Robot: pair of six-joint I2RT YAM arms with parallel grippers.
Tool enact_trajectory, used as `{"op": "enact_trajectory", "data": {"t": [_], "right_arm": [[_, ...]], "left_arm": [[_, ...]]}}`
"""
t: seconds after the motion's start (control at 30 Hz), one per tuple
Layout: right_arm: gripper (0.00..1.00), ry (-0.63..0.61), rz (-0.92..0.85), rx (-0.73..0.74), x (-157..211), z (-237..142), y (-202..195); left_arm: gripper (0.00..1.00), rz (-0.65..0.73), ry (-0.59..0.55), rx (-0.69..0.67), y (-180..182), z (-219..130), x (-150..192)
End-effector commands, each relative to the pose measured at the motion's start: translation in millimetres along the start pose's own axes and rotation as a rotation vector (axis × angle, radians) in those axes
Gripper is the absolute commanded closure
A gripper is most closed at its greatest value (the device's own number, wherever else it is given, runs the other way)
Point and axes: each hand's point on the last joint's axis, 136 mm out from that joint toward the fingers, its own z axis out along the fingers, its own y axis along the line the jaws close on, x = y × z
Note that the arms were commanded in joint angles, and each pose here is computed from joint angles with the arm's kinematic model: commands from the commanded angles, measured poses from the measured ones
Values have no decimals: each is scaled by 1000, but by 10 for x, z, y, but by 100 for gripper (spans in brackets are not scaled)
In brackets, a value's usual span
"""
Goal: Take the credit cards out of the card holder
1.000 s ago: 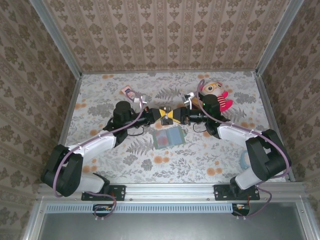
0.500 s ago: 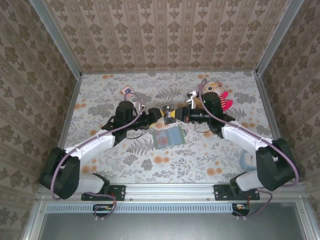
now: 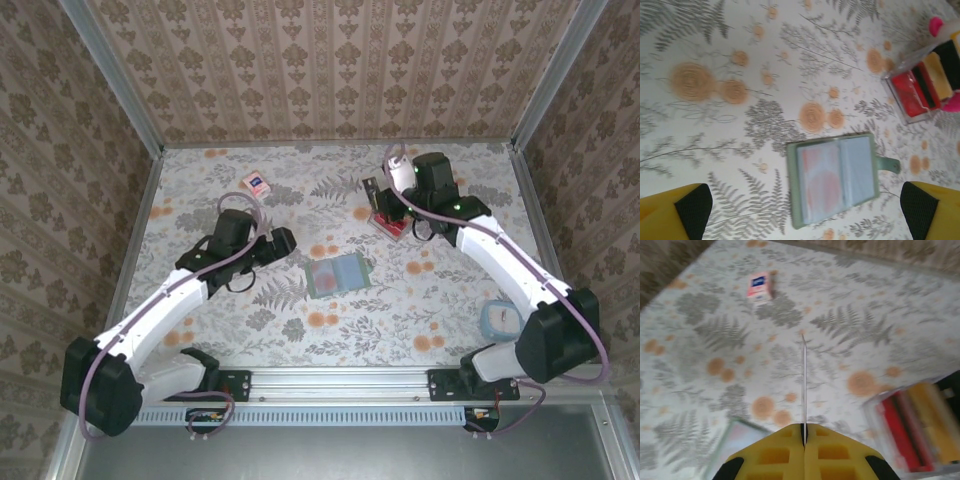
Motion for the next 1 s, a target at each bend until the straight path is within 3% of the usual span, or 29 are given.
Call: {"op": "enact_trajectory", "data": {"t": [0.0, 0.33, 0.47, 0.97], "right_arm": [[100, 81, -162, 104, -29, 41, -368], [100, 305, -394, 137, 83, 281, -935], [100, 344, -399, 110, 16, 348, -1091], [100, 475, -414, 25, 366, 650, -1277]], "left_arm": [[0, 25, 10, -105, 282, -62, 67], [0, -9, 2, -131, 428, -135, -20], [0, 5, 18, -111, 389, -121, -46], [0, -24, 32, -88, 376, -77, -36]]}}
